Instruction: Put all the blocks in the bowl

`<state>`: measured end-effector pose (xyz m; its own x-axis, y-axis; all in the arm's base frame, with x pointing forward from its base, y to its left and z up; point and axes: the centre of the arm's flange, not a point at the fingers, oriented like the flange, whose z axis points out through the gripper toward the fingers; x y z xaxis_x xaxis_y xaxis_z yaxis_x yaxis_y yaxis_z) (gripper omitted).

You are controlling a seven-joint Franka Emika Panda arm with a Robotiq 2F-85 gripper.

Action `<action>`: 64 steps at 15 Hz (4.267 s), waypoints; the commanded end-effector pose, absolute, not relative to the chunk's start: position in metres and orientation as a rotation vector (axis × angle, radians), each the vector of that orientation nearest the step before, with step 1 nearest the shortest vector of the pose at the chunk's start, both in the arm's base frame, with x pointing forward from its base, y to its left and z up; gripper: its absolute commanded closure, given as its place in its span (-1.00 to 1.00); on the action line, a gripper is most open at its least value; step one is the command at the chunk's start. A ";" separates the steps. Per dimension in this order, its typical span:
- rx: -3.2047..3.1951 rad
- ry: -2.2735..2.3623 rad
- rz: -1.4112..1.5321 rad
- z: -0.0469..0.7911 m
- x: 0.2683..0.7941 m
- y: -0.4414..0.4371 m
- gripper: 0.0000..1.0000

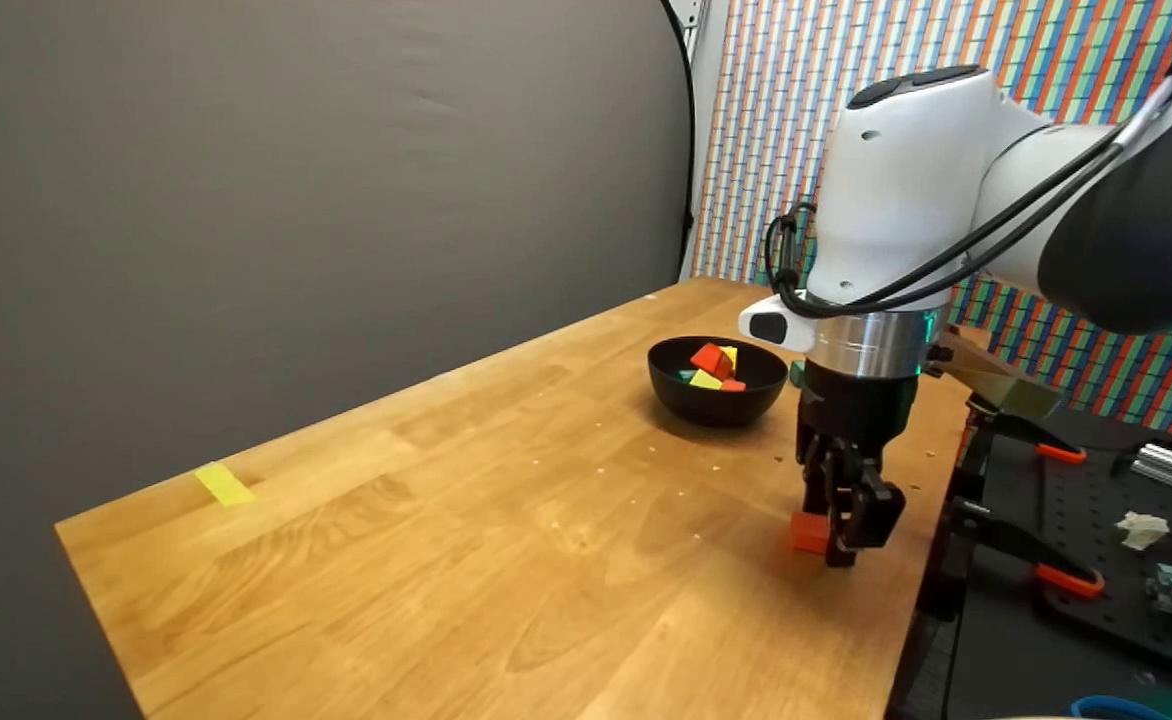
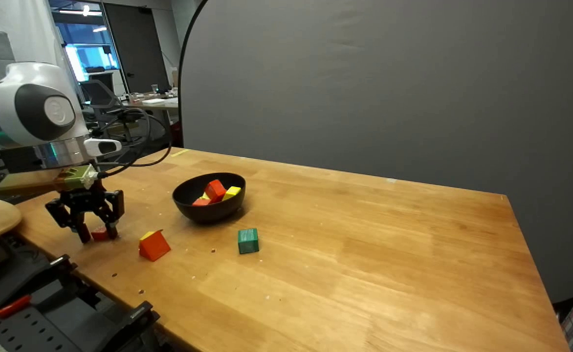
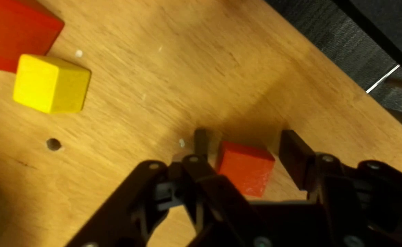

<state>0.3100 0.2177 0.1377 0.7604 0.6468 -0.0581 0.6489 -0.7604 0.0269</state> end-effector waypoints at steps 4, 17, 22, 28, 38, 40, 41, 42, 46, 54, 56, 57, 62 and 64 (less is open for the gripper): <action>2.871 1.066 0.027 0.134 0.319 0.237 0.64; 2.709 0.951 0.359 0.263 0.416 0.132 0.62; 2.776 0.908 0.317 0.249 0.444 0.106 -0.32; 2.824 0.839 0.240 0.255 0.410 0.086 -0.97; 2.998 0.554 0.085 0.258 0.346 0.055 -1.00; 3.068 0.498 0.058 0.235 0.351 0.051 -1.00; 3.112 0.487 0.054 0.227 0.350 0.050 -1.00; 3.142 0.460 0.039 0.218 0.348 0.051 -1.00; 3.185 0.380 -0.037 0.193 0.336 0.051 -1.00; 3.144 0.360 -0.117 0.169 0.317 0.041 -1.00; 3.158 0.349 -0.108 0.153 0.321 0.037 -1.00; 3.166 0.346 -0.120 0.146 0.320 0.037 -1.00; 3.191 0.308 -0.164 0.125 0.308 0.041 -1.00; 3.190 0.305 -0.155 0.120 0.309 0.041 -0.46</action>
<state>0.3600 0.0485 0.1226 0.9747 0.1989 -0.1023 0.1923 -0.9788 -0.0710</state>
